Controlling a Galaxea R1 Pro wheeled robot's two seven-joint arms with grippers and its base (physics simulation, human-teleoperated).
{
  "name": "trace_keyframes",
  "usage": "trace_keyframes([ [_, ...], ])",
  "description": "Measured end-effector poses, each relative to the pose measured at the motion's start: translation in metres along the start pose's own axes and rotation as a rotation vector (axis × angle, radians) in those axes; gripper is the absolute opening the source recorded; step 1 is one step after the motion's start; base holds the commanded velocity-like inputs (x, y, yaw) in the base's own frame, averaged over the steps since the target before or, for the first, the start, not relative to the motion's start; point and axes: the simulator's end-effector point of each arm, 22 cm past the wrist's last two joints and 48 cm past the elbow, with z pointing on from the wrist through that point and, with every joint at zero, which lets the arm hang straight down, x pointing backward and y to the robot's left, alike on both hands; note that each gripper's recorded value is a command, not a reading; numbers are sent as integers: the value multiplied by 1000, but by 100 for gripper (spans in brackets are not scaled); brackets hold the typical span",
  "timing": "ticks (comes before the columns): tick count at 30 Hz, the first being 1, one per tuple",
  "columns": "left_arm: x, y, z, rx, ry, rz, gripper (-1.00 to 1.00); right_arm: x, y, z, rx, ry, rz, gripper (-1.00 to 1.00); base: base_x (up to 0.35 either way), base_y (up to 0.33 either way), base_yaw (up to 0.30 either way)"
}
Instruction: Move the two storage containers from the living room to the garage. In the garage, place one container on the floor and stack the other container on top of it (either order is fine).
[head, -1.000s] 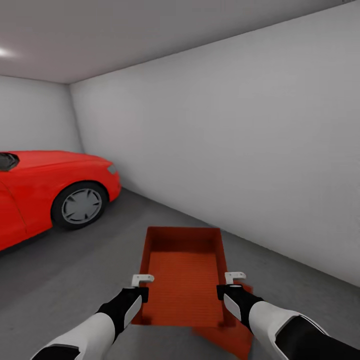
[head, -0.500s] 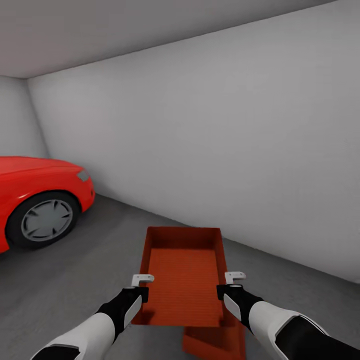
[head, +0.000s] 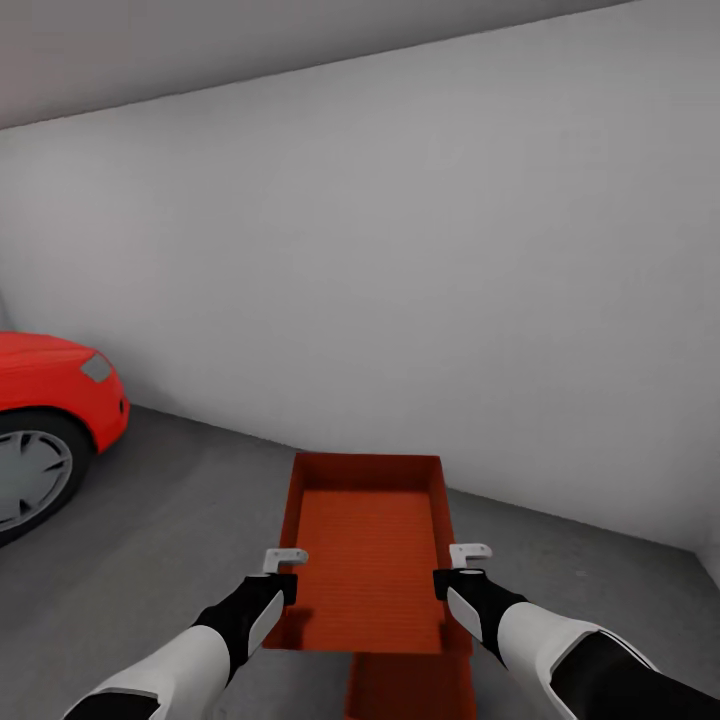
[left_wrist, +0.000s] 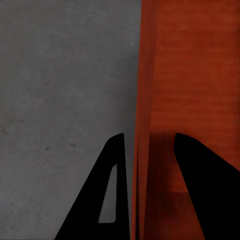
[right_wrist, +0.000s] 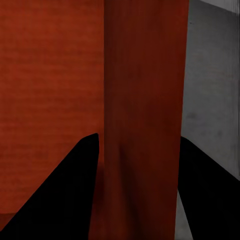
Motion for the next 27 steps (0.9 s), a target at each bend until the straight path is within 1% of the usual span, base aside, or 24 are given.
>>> trace_keyframes([
  [24, 0, 0, 0, 0, -1, 0, -100, 0, 0, 0, 0, -1, 0, -100, 7, 1, -281],
  [27, 0, 0, 0, 0, -1, 1, -100, 0, 0, 0, 0, -1, 0, -100, 0, 0, -187],
])
